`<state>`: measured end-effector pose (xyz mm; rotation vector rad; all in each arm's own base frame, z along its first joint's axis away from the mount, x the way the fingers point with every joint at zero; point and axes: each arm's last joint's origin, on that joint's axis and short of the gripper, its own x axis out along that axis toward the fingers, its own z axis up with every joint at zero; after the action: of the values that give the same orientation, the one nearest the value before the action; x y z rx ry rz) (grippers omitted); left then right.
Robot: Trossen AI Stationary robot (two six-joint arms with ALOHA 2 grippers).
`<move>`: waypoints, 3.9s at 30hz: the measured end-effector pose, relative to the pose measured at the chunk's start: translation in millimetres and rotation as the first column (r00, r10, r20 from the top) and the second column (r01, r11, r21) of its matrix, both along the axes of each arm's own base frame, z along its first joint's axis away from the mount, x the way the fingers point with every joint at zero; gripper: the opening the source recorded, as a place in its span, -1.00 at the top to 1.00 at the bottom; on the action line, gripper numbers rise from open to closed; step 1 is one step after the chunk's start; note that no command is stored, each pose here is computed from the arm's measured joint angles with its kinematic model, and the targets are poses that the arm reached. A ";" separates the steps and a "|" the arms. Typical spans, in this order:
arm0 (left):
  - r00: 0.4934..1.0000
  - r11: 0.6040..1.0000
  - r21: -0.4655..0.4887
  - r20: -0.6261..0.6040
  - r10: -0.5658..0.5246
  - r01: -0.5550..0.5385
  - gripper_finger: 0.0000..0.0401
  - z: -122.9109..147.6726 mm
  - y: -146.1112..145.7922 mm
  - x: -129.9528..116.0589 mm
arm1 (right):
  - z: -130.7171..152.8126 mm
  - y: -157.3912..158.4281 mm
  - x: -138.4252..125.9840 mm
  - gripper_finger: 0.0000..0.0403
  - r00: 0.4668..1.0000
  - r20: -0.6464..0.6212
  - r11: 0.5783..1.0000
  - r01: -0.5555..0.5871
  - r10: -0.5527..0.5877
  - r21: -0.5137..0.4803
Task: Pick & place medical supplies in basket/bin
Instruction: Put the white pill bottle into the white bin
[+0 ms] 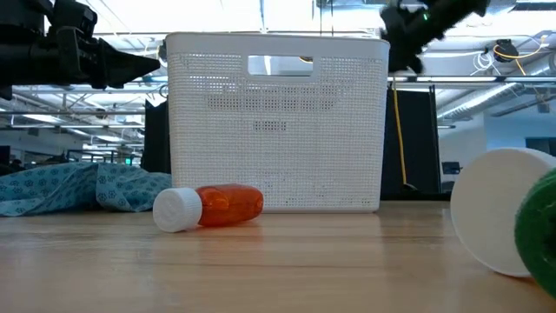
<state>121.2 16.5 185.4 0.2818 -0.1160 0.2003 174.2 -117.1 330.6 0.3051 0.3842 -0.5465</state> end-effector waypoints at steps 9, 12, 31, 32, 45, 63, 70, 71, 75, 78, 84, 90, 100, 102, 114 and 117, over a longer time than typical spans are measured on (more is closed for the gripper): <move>1.000 0.999 -0.025 -0.019 0.023 -0.024 0.87 -2.2 0.8 0.1 | 18.4 26.0 36.0 0.26 0.921 0.078 0.877 -0.333 0.381 -0.346; 0.999 0.999 -0.025 -0.043 0.024 -0.025 0.87 -4.5 0.8 0.4 | 7.4 34.8 46.8 0.26 0.889 -0.009 0.805 -0.419 0.458 -0.420; 0.996 0.997 -0.006 -0.050 0.080 -0.080 0.87 -4.8 2.3 0.1 | -6.4 39.5 71.0 0.26 0.918 -0.015 0.818 -0.361 0.396 -0.447; 0.996 0.997 -0.009 -0.052 0.079 -0.080 0.87 -5.0 2.3 0.1 | 2.2 37.3 77.3 0.26 0.922 -0.050 0.820 -0.365 0.383 -0.440; 0.995 0.997 -0.013 -0.062 0.079 -0.080 0.87 -6.1 2.3 0.1 | 22.2 -25.1 179.5 0.26 0.731 -0.574 0.761 -0.592 0.369 -0.265; 0.990 0.995 -0.008 -0.100 0.097 -0.098 0.87 -9.6 2.9 0.2 | -75.4 -66.5 231.5 0.26 0.457 -0.827 0.662 -0.736 0.327 -0.145; 0.989 0.995 0.007 -0.108 0.099 -0.099 0.87 -10.1 2.8 0.3 | -90.2 -83.3 217.4 0.26 0.388 -0.843 0.700 -0.714 0.374 -0.018; 0.989 0.995 0.010 -0.108 0.100 -0.099 0.87 -10.1 2.9 0.2 | -90.2 -84.2 215.2 0.26 0.387 -0.833 0.702 -0.713 0.396 0.003; 0.989 0.995 0.010 -0.109 0.100 -0.099 0.87 -10.1 2.9 0.3 | -94.0 -85.7 208.2 0.26 0.377 -0.801 0.716 -0.693 0.465 0.089; 0.989 0.995 0.010 -0.108 0.100 -0.099 0.87 -10.1 2.9 0.2 | -99.5 -85.3 204.1 0.26 0.362 -0.803 0.722 -0.681 0.474 0.119; 0.989 0.995 0.010 -0.108 0.100 -0.099 0.87 -10.1 2.9 0.3 | -136.4 -77.5 199.4 0.26 0.306 -0.862 0.754 -0.646 0.403 0.123; 0.989 0.995 0.009 -0.108 0.099 -0.099 0.87 -10.1 2.9 0.2 | -159.4 -66.8 195.7 0.25 0.255 -0.908 0.757 -0.646 0.333 0.097; 0.989 0.995 0.006 -0.107 0.099 -0.099 0.87 -10.0 2.8 0.3 | -165.4 -63.0 198.6 0.13 0.256 -0.926 0.754 -0.656 0.277 0.045; 0.989 0.995 0.005 -0.107 0.099 -0.099 0.87 -10.0 2.8 0.3 | -163.3 -63.3 201.8 0.03 0.278 -0.930 0.758 -0.652 0.239 -0.001; 0.989 0.995 0.002 -0.106 0.098 -0.099 0.87 -10.0 2.9 0.2 | -159.5 -61.8 204.5 -0.39 0.295 -0.943 0.781 -0.622 0.156 -0.066; 0.989 0.995 0.003 -0.106 0.100 -0.101 0.87 -10.0 2.9 0.2 | -153.4 -59.3 203.8 -0.40 0.275 -0.958 0.784 -0.611 0.085 -0.106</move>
<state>121.5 19.4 175.4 0.2953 0.0041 0.2850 378.0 -176.4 177.2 -0.6636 1.4112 -0.2628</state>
